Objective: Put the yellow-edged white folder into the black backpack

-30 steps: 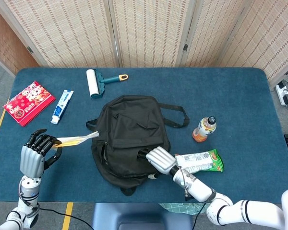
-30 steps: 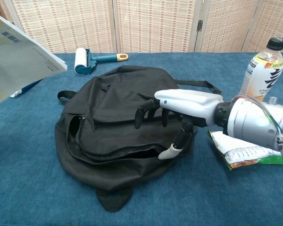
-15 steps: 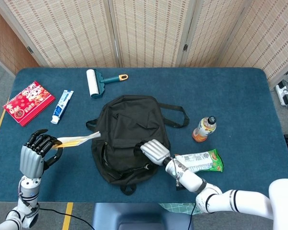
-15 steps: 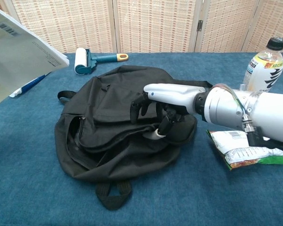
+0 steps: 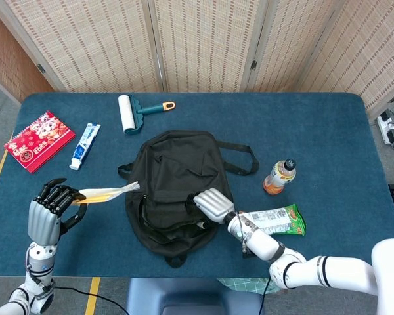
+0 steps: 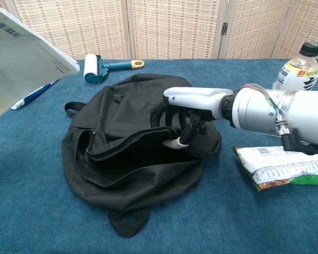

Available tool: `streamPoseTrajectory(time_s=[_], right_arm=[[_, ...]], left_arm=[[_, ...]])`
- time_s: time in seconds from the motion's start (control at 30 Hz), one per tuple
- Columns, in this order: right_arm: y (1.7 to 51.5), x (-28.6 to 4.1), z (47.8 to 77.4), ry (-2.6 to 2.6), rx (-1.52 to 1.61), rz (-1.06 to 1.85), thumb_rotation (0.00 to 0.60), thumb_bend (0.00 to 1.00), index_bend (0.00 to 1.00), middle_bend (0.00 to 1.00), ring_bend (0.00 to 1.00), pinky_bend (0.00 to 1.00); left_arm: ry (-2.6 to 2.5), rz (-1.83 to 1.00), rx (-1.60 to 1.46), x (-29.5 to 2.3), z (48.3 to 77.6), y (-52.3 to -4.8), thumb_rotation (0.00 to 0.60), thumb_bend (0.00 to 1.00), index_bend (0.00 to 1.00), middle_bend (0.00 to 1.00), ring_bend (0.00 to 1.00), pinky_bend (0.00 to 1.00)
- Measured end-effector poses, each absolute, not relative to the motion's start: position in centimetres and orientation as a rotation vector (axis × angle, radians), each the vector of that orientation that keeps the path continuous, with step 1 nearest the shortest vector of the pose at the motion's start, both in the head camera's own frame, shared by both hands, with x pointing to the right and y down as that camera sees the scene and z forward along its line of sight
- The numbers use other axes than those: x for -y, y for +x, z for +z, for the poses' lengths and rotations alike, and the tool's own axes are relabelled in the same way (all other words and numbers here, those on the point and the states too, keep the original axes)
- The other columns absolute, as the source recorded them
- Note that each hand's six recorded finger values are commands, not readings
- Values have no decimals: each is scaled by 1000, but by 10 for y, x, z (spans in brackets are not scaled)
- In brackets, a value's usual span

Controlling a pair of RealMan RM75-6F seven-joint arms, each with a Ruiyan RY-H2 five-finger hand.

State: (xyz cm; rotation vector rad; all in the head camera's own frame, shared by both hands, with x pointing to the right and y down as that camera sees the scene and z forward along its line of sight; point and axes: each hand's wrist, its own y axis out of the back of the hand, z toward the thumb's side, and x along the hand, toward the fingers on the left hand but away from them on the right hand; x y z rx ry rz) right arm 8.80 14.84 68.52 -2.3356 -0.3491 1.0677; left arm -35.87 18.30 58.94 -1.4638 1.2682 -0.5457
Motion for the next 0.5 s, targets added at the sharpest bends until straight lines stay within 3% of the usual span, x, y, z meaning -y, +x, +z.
streamPoseTrajectory(time_s=[0.1, 0.17, 0.5], right_arm=[[80, -146, 688, -2329, 359, 1061, 600, 592, 760, 453, 460, 593], [73, -142, 690, -2326, 383, 1062, 600, 644, 808, 482, 488, 620], [40, -107, 691, -2443, 649, 1124, 600, 753, 858, 520, 527, 658]], left_arm=[[-1471, -541, -1268, -182, 590, -358, 600, 492, 747, 646, 538, 384], [-1480, -533, -1271, -181, 590, -359, 600, 492, 747, 651, 540, 391], [-1530, -406, -1241, -192, 583, -347, 600, 493, 746, 693, 592, 439]])
